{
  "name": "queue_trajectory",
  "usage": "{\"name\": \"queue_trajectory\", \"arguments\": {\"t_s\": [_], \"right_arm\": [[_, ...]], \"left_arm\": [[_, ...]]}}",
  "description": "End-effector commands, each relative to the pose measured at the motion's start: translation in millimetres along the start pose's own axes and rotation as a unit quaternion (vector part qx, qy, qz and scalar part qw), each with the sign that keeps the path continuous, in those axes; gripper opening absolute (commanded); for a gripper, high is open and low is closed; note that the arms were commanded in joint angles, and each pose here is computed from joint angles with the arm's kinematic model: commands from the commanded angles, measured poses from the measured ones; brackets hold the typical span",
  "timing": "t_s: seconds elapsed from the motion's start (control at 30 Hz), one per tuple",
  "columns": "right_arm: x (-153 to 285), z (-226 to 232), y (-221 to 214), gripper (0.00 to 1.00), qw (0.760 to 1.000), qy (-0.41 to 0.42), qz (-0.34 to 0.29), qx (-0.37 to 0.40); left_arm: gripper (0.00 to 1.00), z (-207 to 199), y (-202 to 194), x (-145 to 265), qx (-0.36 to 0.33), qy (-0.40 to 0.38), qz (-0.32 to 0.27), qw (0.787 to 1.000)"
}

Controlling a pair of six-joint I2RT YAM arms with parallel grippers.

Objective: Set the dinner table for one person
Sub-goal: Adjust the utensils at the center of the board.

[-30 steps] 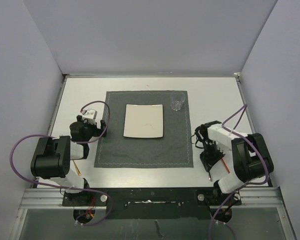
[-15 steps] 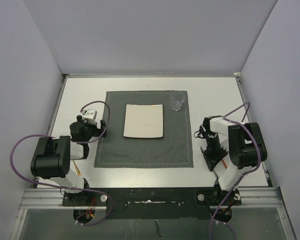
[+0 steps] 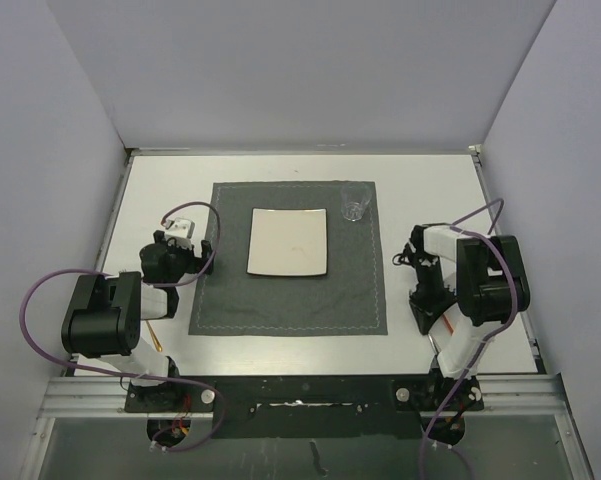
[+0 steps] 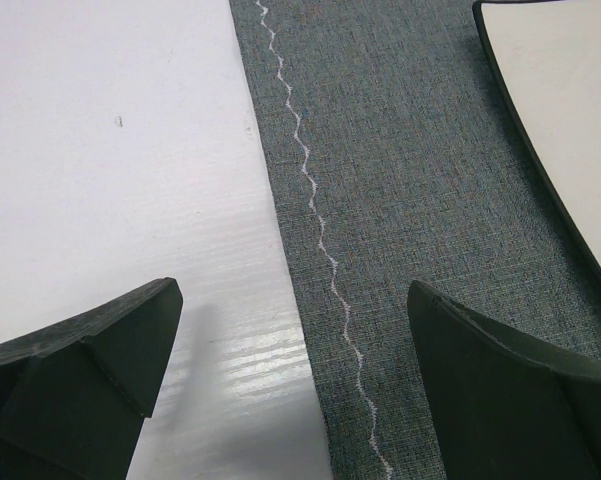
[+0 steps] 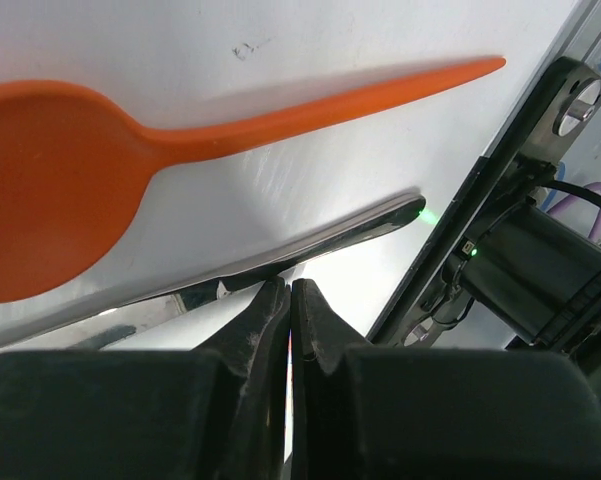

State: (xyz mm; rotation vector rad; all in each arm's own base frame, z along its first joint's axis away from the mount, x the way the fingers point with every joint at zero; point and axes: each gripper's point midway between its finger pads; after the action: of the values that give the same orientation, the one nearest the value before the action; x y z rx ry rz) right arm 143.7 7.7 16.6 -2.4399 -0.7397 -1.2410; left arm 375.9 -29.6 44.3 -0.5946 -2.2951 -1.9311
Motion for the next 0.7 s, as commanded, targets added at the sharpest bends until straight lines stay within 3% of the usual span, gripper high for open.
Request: {"name": "queue_trajectory", "arguments": {"t_s": [0.0,0.67], "right_arm": [[5,15,18,0.00,0.999,0.027,-0.021,-0.029],[6,-28,-14,0.00,0.999,0.003,0.001,-0.053]], "left_arm": [[0.98,-2,16,-3,-0.009,-0.006,-0.033,0.999],[0.98,-2,16,-3,-0.009,-0.006,-0.034,0.999]]}}
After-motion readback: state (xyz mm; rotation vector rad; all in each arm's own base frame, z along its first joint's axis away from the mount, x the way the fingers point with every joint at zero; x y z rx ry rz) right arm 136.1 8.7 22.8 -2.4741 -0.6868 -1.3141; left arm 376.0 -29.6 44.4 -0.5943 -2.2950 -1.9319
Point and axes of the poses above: each gripper's point midway between its finger pads, its own x axis back along the fingers, its own z axis along the line the jaws close on, y = z × x, and after that the axes turned 10 degrees about x, right-handed
